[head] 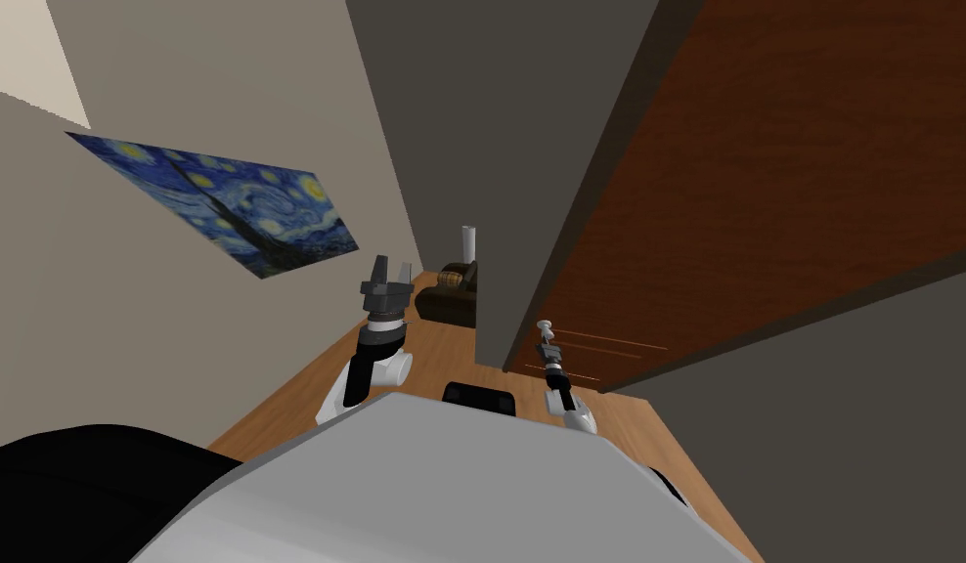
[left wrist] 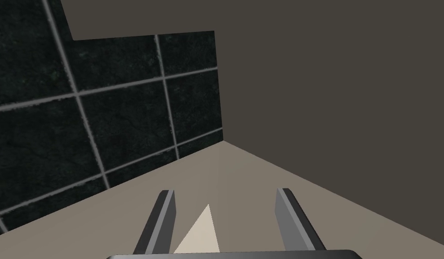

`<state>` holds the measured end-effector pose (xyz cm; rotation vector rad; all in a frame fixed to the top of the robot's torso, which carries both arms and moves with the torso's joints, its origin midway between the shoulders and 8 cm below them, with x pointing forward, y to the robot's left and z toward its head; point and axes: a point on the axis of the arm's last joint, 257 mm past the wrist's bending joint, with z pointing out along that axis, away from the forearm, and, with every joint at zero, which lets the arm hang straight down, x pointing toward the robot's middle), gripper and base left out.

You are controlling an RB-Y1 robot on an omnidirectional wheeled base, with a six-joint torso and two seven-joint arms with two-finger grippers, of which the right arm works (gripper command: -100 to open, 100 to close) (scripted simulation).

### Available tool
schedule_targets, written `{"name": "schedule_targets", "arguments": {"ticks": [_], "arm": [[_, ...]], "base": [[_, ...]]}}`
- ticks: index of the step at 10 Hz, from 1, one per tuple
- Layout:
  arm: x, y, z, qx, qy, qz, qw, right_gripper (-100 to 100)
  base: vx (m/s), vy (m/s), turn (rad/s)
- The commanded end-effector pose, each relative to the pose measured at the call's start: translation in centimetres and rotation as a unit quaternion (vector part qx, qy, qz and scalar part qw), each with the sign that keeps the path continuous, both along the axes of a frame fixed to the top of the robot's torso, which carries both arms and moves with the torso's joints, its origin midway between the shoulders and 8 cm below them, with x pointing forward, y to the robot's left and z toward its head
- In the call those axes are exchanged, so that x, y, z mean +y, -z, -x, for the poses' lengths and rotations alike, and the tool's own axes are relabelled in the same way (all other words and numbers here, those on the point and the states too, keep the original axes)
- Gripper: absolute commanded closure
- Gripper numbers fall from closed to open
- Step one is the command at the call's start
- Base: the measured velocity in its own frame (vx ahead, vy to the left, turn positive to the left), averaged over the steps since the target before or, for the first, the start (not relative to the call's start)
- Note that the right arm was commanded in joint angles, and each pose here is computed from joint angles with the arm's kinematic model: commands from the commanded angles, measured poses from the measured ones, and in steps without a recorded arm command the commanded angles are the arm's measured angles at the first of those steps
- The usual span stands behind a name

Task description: Pull the door open

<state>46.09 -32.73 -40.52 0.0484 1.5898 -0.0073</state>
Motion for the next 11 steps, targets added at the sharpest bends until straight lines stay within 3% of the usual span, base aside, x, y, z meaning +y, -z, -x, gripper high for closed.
{"name": "schedule_targets", "arguments": {"ticks": [1,3,4,11], "arm": [[0.0,-0.1,-0.2,-0.001,0.000,0.000,1.0000,100],[0.0,-0.1,-0.2,-0.001,0.000,0.000,1.0000,100],[-0.2,-0.3,-0.2,-0.002,-0.002,0.003,1.0000,-100],[-0.6,-1.2,-1.0,-0.009,-0.012,0.012,0.9998,-100]], "base": [[0.000,0.000,0.000],[0.000,0.000,0.000],[-0.127,0.030,-0.011],[-0.188,-0.005,-0.029]]}}
